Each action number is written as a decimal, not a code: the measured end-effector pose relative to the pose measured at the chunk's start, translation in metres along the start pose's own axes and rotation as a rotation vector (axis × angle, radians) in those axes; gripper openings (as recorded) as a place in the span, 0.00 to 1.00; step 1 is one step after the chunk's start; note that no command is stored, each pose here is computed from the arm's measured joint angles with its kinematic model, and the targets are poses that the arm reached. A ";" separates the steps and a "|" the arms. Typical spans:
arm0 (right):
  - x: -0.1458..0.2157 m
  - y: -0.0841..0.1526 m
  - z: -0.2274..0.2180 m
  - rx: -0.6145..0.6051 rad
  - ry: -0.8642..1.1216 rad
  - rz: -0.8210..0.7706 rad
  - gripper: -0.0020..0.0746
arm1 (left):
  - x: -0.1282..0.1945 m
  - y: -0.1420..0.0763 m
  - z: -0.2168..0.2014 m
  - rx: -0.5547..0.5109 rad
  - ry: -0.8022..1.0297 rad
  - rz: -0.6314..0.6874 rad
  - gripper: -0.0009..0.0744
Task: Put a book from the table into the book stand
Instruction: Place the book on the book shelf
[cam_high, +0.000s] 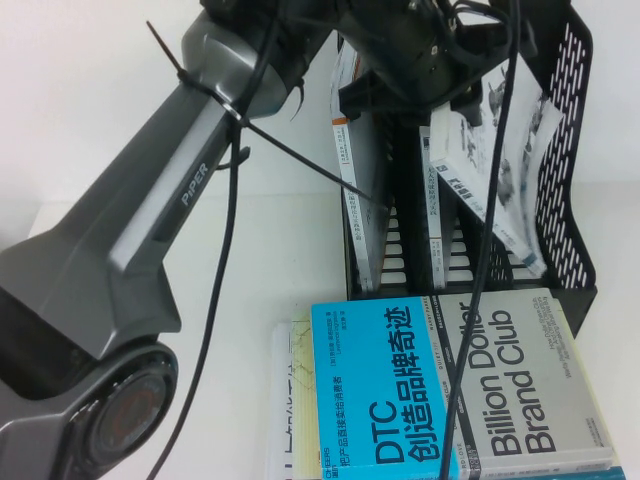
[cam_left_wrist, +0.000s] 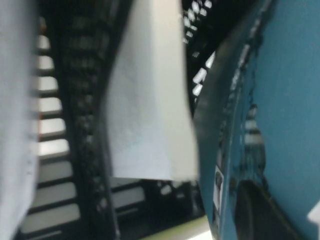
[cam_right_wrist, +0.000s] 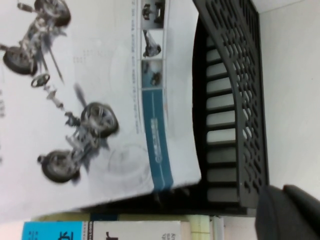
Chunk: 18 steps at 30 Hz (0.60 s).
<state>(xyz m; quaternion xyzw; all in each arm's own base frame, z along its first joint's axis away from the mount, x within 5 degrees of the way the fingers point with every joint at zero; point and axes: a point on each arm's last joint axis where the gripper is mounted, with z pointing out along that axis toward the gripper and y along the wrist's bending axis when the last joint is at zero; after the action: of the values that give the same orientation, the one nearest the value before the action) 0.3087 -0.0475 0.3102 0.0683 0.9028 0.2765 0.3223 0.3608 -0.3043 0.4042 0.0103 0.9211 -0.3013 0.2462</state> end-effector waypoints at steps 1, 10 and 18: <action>0.000 0.000 0.000 -0.001 0.002 0.000 0.03 | -0.001 0.001 0.001 -0.012 -0.007 -0.007 0.17; 0.003 0.004 0.000 -0.033 0.036 -0.018 0.03 | -0.001 0.008 0.031 -0.036 -0.017 -0.045 0.17; 0.003 0.007 0.001 -0.066 0.035 -0.019 0.03 | 0.000 0.011 0.053 -0.016 -0.009 -0.099 0.17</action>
<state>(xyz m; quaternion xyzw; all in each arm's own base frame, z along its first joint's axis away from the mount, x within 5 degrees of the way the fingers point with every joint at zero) 0.3061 -0.0405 0.3118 0.0443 0.8994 0.3040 0.3111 0.3865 -0.3247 0.3608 -0.0387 0.9217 -0.3059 0.2354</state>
